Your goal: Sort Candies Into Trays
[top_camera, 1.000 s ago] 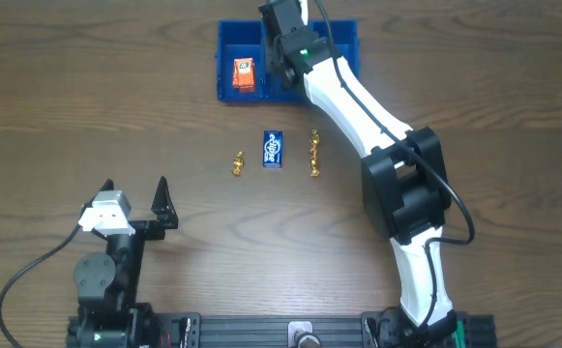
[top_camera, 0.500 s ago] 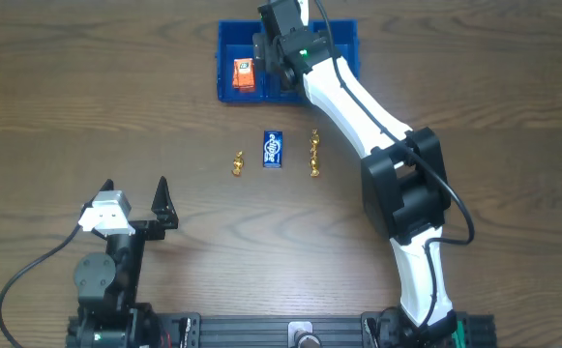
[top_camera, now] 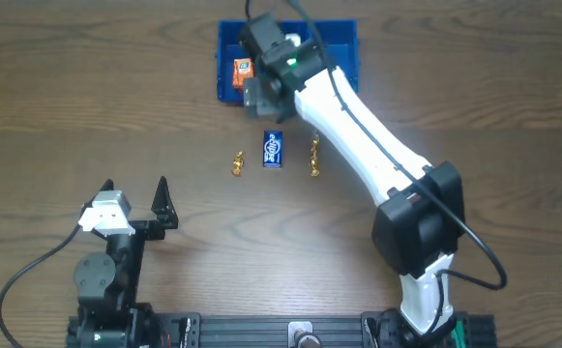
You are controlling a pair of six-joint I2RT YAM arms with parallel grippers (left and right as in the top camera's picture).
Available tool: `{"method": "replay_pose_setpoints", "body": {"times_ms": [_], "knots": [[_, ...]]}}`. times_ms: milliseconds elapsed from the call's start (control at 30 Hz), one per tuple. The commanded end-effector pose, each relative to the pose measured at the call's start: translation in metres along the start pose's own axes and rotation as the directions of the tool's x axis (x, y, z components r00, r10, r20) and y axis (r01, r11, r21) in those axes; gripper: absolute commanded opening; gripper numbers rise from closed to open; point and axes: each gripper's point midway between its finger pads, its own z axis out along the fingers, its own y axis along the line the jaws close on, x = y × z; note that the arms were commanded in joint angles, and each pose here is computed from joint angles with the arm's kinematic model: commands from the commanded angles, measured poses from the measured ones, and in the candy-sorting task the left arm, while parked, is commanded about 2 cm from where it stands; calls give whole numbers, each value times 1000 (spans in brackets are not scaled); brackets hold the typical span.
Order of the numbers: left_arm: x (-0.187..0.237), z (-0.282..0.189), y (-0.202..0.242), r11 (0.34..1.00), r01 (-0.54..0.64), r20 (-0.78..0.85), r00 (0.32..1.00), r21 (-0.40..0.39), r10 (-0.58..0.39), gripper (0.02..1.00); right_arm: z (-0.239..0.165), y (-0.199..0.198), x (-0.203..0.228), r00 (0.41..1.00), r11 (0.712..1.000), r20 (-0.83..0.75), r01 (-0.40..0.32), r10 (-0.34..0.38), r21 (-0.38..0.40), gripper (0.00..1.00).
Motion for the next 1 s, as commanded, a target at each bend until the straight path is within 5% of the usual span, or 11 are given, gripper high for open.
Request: {"method": "replay_pose_setpoints", "body": {"times_ms": [33,400,633,1000], "knots": [[16,1,4,1000,-4,-50,999,-13,4,998,40,8,38,993,999,-110,-38,39,10,998],[16,1,4,1000,-4,-50,999,-13,4,998,108,18,83,975,999,-221,-16,23,33,1000],[16,1,4,1000,-4,-50,999,-13,4,998,115,17,87,973,999,-231,-19,28,42,991],[16,1,4,1000,-4,-50,999,-13,4,998,117,19,85,975,999,-219,-37,44,38,676]]}}
